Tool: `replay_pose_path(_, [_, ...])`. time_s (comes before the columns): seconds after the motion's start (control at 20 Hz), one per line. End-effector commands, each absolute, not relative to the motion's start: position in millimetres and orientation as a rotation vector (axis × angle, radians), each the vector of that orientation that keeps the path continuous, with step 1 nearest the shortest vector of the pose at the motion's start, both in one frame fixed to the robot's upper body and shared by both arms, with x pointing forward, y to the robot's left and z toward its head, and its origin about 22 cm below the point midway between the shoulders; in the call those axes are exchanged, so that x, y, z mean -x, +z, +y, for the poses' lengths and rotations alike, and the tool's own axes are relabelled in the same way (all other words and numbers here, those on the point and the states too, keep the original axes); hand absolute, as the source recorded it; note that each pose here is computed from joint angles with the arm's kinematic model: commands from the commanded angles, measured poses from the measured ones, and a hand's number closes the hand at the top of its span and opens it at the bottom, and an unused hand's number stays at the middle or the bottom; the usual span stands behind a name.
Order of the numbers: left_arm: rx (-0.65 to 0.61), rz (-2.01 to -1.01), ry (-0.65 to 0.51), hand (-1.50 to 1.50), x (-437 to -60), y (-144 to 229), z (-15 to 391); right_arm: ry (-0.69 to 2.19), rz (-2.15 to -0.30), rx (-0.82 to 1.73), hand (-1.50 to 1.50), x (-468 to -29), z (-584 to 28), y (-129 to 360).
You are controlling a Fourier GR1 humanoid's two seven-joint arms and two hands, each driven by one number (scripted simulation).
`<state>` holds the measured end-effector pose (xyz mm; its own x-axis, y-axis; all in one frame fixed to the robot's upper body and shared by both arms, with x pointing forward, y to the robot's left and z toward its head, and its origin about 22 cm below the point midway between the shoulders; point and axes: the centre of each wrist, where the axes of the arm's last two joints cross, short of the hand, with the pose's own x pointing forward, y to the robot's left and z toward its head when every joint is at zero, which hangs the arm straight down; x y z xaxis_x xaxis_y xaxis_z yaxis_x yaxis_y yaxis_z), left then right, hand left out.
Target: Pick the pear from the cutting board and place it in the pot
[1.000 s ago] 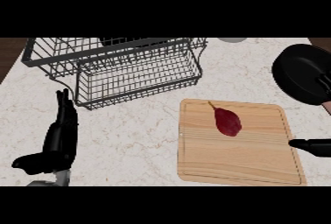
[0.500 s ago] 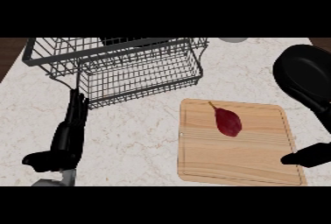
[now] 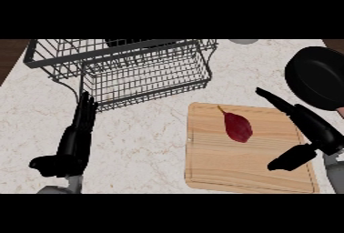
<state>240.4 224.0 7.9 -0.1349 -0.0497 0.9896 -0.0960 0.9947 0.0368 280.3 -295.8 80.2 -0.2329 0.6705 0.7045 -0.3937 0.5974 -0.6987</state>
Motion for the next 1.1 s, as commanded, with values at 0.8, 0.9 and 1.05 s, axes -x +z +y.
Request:
replay_pose_path(0.8, [-0.100, -1.699, 0.040, 0.00, -229.4, 1.1, 233.5, 1.086, -1.378, 0.260, -1.50, -303.7, -260.6, 28.9])
replay_pose_path(0.9, [-0.108, -1.687, 0.023, 0.00, -254.2, 5.6, 215.3, 1.082, -1.381, 0.262, -1.50, -301.4, -244.3, 34.0])
replay_pose_path(1.05, [-0.109, -1.704, 0.029, 0.00, -222.0, 21.9, 224.3, 1.087, -1.370, 0.273, -1.50, -292.3, -255.8, 19.9])
